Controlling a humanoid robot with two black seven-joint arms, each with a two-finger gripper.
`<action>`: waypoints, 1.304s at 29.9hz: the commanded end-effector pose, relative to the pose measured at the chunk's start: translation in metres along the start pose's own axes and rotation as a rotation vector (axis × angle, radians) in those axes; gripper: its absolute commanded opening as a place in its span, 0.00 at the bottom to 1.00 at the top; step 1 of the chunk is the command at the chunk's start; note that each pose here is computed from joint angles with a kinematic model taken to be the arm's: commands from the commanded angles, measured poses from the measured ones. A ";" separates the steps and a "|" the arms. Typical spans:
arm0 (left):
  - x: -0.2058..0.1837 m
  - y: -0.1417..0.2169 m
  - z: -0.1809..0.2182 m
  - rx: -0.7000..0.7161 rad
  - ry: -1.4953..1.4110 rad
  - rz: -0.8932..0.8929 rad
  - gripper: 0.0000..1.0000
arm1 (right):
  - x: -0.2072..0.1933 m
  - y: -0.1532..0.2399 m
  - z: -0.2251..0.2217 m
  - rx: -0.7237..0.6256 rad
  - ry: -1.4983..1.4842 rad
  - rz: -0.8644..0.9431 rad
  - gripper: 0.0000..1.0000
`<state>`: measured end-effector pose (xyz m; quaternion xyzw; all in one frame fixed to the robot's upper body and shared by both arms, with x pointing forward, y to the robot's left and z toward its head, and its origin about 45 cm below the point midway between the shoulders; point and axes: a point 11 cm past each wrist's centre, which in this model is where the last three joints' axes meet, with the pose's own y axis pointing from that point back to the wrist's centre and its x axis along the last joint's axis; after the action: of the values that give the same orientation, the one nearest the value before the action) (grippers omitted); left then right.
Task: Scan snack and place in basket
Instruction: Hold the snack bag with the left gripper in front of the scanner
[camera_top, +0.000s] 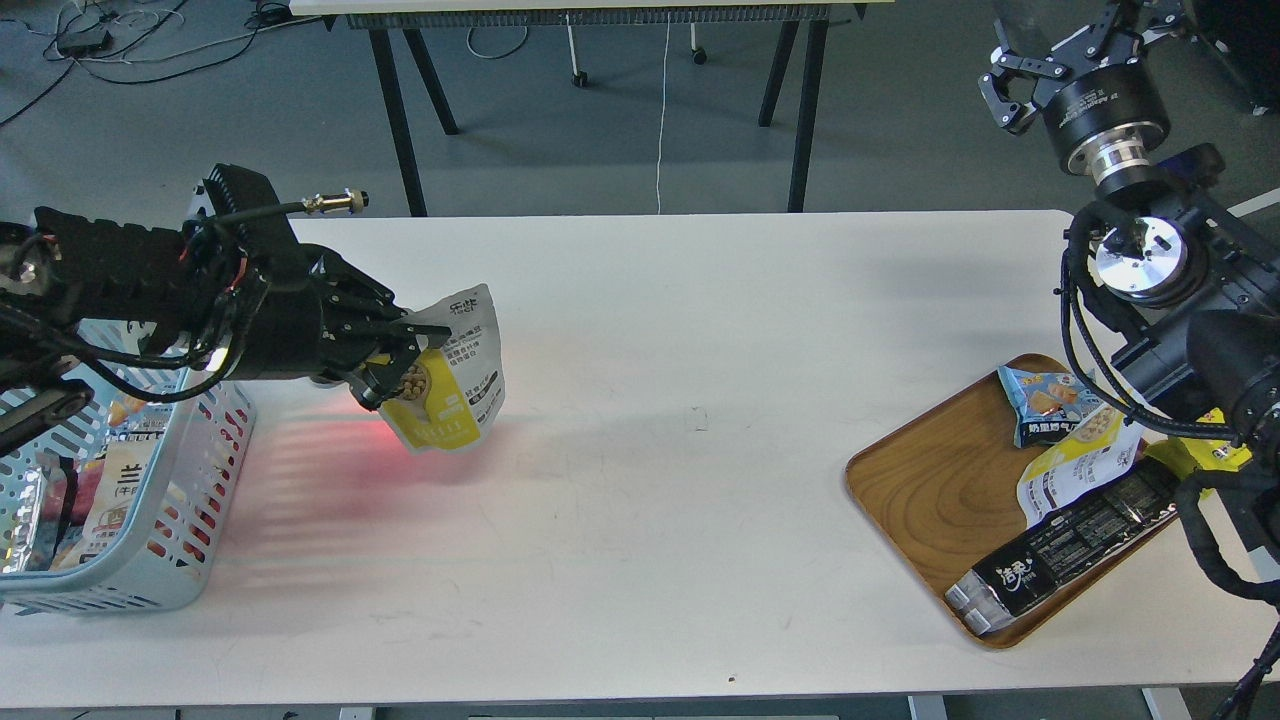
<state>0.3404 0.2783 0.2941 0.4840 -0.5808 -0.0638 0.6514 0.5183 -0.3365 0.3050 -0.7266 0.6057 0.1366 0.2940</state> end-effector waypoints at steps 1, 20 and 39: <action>-0.001 0.000 -0.001 0.002 0.001 -0.002 0.00 | -0.003 -0.002 -0.001 0.003 -0.001 -0.005 1.00; -0.019 0.001 -0.020 0.052 0.057 -0.039 0.00 | -0.005 -0.004 -0.002 0.006 -0.001 -0.010 1.00; -0.022 0.004 -0.034 0.092 0.081 -0.043 0.00 | -0.004 -0.003 -0.002 0.005 -0.002 -0.009 1.00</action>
<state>0.3581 0.3142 0.2843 0.5280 -0.5441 -0.0332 0.6512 0.5201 -0.3331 0.3097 -0.7289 0.6019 0.1348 0.2970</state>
